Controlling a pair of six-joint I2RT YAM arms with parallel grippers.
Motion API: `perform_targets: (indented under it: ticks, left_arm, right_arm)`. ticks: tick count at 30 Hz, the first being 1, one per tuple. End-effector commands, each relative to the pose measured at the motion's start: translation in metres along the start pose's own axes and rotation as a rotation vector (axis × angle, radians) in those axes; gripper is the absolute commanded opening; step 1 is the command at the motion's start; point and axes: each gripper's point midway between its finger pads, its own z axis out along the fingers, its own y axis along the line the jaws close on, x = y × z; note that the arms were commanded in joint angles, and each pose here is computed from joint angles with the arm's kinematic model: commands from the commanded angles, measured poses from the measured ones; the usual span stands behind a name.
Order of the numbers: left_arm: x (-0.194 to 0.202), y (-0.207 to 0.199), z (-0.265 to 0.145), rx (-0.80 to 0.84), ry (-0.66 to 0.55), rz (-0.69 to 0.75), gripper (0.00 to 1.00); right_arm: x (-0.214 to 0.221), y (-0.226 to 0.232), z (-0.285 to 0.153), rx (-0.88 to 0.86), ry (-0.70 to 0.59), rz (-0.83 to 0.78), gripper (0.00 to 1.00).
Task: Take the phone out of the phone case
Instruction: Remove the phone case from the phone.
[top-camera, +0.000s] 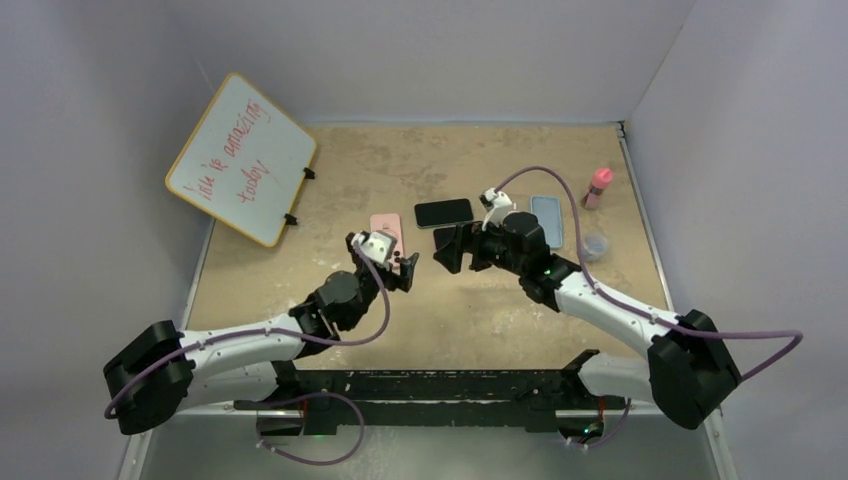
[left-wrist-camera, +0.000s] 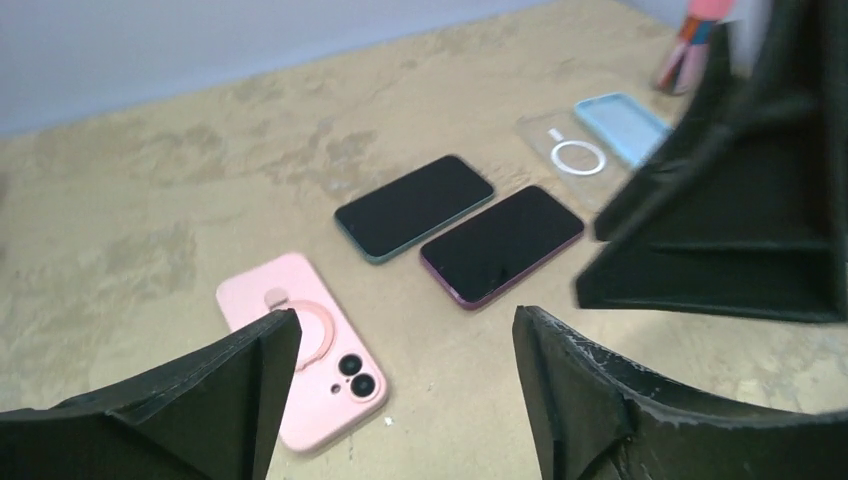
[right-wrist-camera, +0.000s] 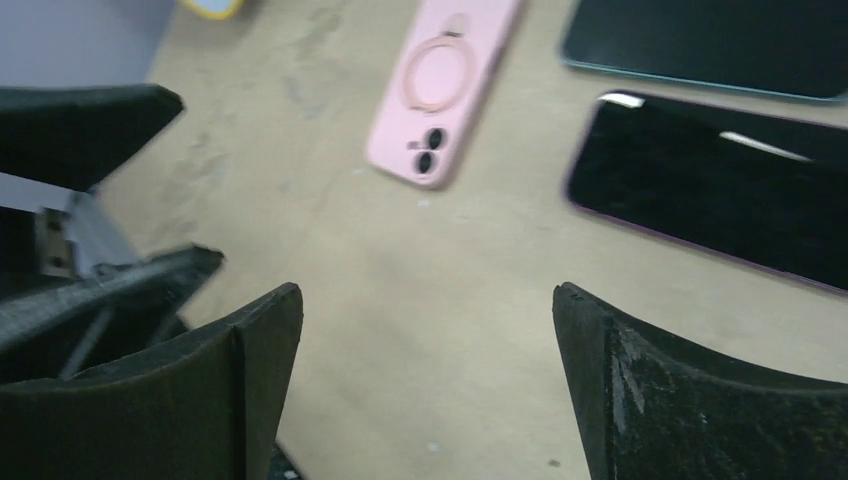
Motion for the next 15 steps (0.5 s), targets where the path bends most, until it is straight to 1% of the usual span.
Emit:
perform_targets:
  ticks: [1,4,8,11,15]
  left_arm:
    - [0.033,0.025,0.012,-0.159,0.260,-0.116,0.83]
    - [0.049,0.037,0.025,-0.218,0.409,-0.189,0.88]
    - [0.069,0.042,0.038,-0.292,0.595,-0.162,0.94]
    - [0.086,0.045,0.050,-0.335,0.712,-0.152,0.95]
    - [0.116,0.054,0.058,-0.373,0.859,-0.201,0.96]
  right_arm:
    - [-0.022,-0.038,-0.018,0.185,-0.160,-0.097,0.99]
    - [-0.029,-0.057,-0.028,0.275,-0.246,-0.114,0.99]
    - [-0.032,-0.072,-0.040,0.344,-0.336,-0.091,0.99]
    - [-0.033,-0.080,-0.048,0.381,-0.386,-0.076,0.99]
    - [-0.031,-0.086,-0.056,0.408,-0.418,-0.069,0.99]
